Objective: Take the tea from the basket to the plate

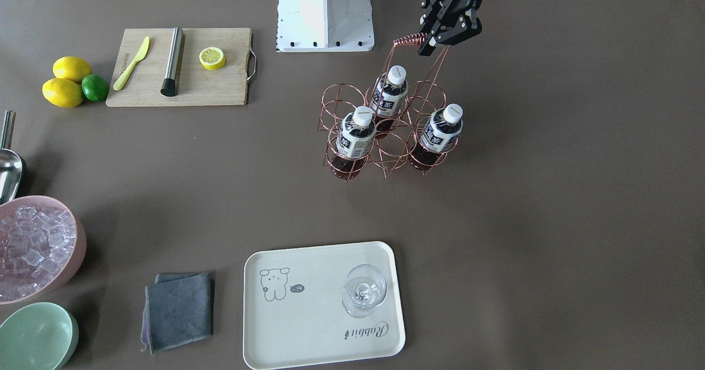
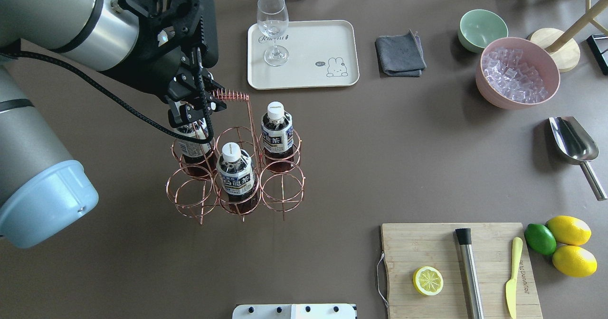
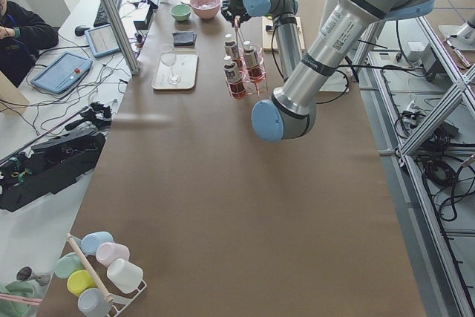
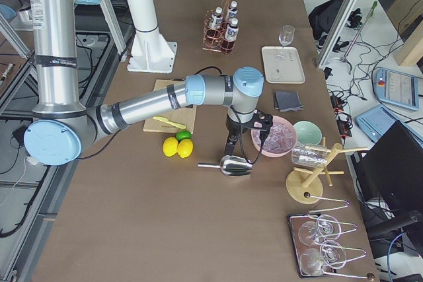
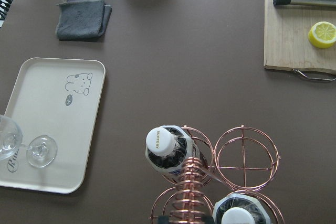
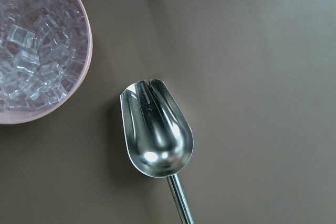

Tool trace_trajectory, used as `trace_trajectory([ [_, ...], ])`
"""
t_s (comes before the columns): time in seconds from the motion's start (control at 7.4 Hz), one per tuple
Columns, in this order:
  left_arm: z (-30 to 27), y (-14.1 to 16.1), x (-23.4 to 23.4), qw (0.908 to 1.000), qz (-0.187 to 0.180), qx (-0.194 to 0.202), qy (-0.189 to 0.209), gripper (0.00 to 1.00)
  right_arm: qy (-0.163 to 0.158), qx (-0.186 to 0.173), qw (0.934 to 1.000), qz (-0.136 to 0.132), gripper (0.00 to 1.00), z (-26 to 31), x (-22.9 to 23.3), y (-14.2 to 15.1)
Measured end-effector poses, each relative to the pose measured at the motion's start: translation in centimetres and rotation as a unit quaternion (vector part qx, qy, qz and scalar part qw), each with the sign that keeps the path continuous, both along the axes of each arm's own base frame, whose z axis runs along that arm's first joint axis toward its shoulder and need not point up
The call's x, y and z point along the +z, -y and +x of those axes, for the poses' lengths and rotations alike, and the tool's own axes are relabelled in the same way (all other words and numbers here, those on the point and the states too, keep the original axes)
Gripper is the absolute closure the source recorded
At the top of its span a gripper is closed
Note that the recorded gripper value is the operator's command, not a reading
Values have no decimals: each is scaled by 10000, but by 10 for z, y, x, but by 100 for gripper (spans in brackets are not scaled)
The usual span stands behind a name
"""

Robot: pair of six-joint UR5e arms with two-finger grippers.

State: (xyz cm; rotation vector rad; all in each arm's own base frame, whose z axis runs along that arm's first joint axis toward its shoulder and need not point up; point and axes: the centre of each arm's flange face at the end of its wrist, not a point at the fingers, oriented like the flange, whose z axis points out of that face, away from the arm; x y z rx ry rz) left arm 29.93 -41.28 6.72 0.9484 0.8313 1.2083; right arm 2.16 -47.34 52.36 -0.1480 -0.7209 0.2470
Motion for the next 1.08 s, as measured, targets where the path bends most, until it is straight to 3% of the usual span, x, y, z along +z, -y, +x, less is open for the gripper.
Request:
trace_trajectory([
  [0.68,45,-12,-20,9990,311,226,-247,100,11,-205,9998,76,1,-9,4,-1],
  [0.81,55,-20,-24,9986,359,281,-271,100,150,-210,9997,51,1,-17,0,5],
  [1.08,69,-32,-26,9977,417,409,-335,100,802,101,9965,-198,1,-43,-40,36],
])
